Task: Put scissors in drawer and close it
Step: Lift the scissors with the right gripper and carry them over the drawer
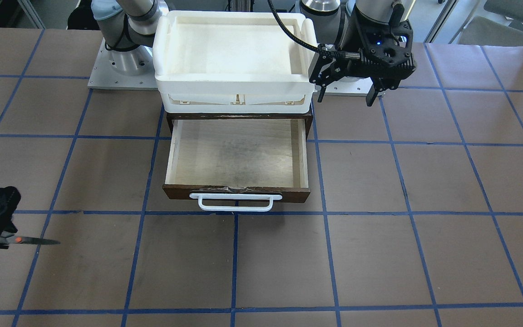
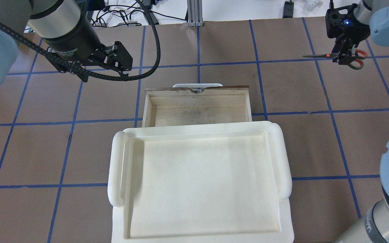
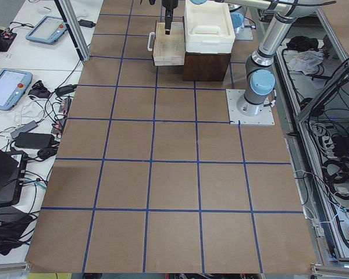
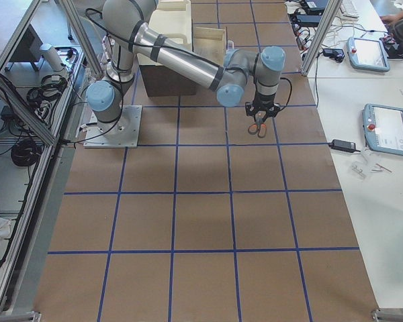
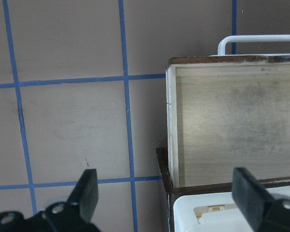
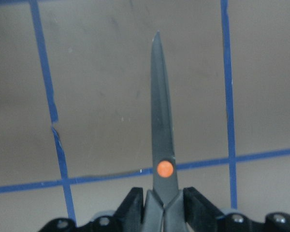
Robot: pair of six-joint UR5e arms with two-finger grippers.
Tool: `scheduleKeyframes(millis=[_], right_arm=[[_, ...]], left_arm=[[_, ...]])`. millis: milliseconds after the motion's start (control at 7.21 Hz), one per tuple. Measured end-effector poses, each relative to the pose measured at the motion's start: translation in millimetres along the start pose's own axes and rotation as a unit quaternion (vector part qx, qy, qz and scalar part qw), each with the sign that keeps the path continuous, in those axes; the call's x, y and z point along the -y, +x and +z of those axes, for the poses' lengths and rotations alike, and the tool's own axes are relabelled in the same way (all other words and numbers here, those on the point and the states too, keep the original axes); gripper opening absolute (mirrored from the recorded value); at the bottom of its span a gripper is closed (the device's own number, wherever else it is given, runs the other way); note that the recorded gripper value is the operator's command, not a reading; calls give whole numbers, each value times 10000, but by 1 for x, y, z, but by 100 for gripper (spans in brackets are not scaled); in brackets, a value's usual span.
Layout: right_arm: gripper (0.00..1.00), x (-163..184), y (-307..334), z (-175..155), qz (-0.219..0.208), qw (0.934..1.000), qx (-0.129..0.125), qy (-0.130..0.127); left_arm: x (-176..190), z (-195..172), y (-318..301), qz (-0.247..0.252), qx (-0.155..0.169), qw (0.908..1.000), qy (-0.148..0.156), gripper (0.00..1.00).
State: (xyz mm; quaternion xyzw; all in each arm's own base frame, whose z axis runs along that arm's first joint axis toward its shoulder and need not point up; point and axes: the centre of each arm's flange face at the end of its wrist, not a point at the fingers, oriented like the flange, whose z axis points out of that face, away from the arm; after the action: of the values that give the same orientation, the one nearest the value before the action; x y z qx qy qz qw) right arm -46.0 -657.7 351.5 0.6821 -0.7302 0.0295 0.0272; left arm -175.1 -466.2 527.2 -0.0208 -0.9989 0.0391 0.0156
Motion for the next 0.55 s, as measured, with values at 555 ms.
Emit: scheduleKeyframes(millis=[555], right_arm=[[0, 170, -80, -76, -784, 9964, 153, 276]], left_arm=[[0, 0, 0, 0, -4, 10000, 4, 100]])
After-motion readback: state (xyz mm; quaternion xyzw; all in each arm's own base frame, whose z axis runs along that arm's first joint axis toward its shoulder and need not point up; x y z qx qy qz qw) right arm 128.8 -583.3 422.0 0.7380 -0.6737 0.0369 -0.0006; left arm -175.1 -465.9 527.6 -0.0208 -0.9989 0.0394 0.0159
